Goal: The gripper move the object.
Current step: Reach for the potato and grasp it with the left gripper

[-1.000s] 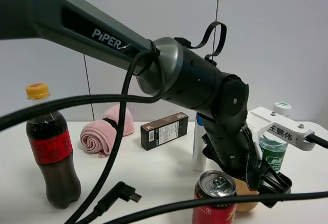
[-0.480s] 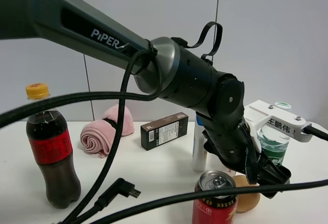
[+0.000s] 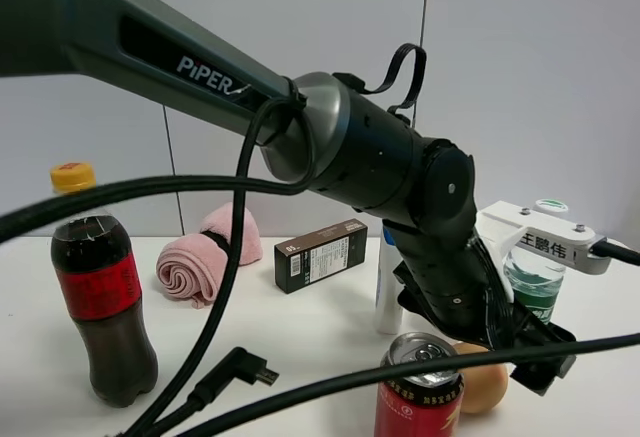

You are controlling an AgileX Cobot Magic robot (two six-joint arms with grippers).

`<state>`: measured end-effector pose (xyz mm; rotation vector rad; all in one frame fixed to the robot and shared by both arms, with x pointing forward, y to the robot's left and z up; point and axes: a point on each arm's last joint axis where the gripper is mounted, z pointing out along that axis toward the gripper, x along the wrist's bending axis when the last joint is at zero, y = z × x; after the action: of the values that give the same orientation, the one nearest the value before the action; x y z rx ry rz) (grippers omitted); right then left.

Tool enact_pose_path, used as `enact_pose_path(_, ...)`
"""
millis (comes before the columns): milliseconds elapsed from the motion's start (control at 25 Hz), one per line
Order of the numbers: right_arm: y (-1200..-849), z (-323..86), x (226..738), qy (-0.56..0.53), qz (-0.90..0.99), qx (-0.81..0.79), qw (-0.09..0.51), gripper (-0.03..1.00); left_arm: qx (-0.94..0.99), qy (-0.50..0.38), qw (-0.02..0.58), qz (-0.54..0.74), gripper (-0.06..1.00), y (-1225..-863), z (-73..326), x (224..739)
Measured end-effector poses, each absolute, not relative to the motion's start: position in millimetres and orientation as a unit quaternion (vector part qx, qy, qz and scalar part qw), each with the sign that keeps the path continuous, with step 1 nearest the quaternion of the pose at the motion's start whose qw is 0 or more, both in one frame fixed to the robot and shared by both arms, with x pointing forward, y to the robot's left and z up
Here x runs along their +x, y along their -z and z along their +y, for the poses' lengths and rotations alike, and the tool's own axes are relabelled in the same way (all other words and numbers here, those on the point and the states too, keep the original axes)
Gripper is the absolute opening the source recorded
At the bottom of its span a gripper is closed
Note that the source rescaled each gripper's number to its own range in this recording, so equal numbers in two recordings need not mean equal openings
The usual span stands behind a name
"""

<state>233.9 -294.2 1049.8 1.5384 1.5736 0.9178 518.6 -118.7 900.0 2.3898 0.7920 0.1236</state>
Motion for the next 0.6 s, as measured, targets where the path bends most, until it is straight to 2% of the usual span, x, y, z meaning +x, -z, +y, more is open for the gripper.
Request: enact_pose_path(600,-1049.8,-294.2,233.9,-0.358,0.613,0.600,0.370,1.00,0.898,-0.018,0.297,0.325,1.00,-898.6,-114.2,521.0)
